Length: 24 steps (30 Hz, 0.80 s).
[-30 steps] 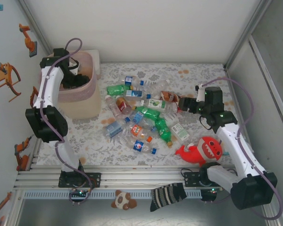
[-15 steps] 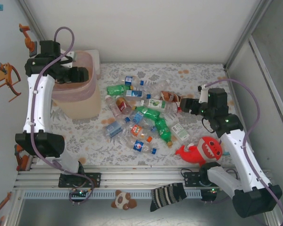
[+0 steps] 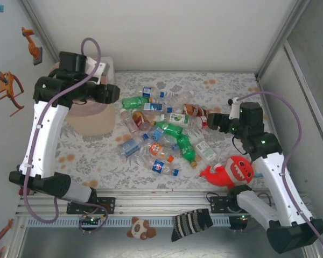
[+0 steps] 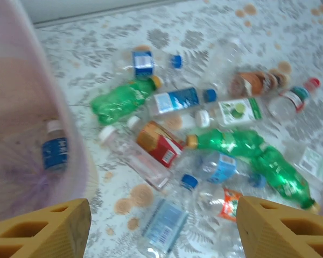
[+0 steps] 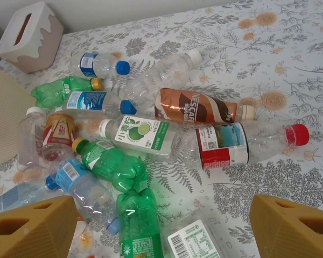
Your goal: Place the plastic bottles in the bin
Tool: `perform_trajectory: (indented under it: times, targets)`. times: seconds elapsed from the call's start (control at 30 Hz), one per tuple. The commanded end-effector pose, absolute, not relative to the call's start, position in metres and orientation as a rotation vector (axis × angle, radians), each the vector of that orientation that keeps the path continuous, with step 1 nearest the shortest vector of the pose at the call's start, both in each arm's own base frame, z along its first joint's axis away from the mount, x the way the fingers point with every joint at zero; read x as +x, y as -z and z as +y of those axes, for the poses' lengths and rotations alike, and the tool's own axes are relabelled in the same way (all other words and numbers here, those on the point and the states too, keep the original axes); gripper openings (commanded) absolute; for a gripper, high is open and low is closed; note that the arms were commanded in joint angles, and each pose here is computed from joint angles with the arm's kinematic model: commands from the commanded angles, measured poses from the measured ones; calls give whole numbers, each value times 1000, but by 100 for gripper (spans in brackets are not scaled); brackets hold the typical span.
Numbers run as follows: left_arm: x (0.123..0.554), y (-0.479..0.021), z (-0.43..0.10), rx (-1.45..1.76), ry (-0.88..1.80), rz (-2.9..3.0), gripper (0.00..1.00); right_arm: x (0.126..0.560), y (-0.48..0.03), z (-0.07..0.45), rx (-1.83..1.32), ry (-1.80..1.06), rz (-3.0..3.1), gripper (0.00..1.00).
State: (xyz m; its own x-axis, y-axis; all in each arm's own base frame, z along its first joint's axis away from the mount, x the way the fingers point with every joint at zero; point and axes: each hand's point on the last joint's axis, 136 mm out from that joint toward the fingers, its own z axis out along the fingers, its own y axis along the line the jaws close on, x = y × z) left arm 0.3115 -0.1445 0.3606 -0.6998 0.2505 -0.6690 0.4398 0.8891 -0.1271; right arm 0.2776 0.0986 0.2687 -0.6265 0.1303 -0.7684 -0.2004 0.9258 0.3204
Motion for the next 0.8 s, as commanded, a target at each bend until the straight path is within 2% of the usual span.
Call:
perform_trajectory:
  times: [0.0, 0.47, 0.77]
  targets:
    - [295, -333, -153, 593, 291, 2443, 70, 274, -279, 97, -26, -471, 2179, 82]
    - [252, -206, -193, 941, 244, 2610, 71, 272, -263, 100, -25, -486, 2224, 83]
    - [252, -141, -196, 1168, 177, 2627, 71, 272, -254, 99, -25, -477, 2238, 83]
